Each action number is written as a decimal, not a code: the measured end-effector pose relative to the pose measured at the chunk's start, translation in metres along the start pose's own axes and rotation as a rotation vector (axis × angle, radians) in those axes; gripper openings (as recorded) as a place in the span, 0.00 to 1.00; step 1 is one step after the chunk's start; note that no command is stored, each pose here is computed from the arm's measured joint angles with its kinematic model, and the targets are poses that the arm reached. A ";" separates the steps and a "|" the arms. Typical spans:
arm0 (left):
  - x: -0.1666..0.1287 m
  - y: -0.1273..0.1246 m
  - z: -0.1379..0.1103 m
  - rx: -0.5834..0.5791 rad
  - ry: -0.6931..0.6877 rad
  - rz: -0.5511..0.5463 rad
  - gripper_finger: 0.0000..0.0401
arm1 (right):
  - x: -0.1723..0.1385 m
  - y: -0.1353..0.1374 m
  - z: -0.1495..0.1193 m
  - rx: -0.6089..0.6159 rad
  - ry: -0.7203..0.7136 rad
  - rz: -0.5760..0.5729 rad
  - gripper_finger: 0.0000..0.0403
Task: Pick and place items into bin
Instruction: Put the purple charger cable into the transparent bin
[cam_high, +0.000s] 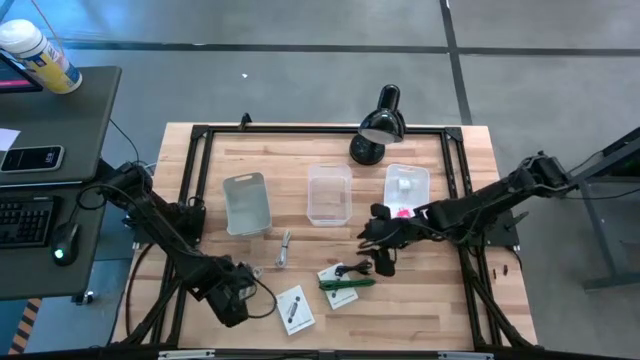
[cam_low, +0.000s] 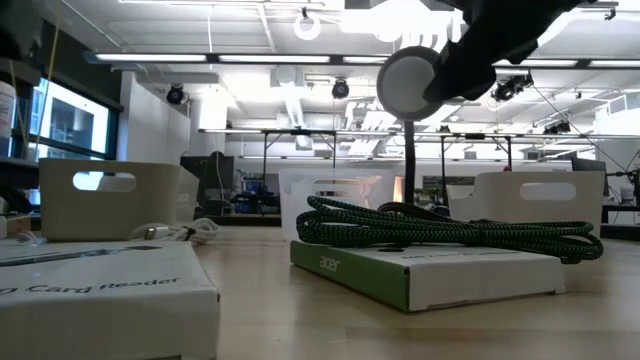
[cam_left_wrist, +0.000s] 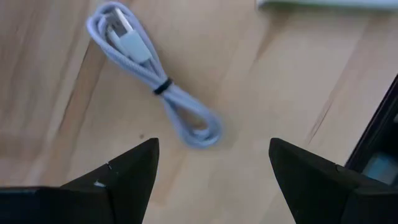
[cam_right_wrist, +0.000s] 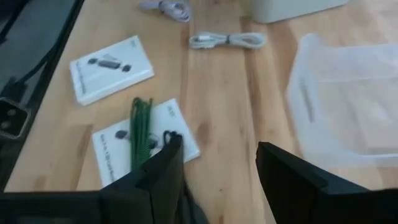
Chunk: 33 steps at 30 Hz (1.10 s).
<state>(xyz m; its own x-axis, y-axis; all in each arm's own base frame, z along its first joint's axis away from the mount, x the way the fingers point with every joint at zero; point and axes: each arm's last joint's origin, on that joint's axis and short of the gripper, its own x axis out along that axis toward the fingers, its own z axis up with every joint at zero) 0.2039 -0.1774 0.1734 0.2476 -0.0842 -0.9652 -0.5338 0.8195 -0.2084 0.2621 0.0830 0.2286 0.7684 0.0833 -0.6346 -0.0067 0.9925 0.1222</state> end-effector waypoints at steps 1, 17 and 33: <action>0.000 -0.001 0.001 -0.034 -0.016 -0.004 0.73 | 0.000 -0.001 0.001 0.004 -0.007 -0.003 0.48; 0.034 -0.002 0.000 -0.258 -0.073 0.104 0.73 | -0.001 0.006 -0.003 0.000 0.022 0.037 0.47; 0.043 0.004 0.008 -0.154 -0.063 0.173 0.48 | -0.002 0.005 -0.008 0.051 0.071 0.018 0.45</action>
<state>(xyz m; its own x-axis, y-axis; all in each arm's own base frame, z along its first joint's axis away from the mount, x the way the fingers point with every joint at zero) 0.2193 -0.1733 0.1321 0.1889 0.0899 -0.9779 -0.6886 0.7221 -0.0667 0.2556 0.0888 0.2241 0.7213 0.1086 -0.6840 0.0141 0.9851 0.1713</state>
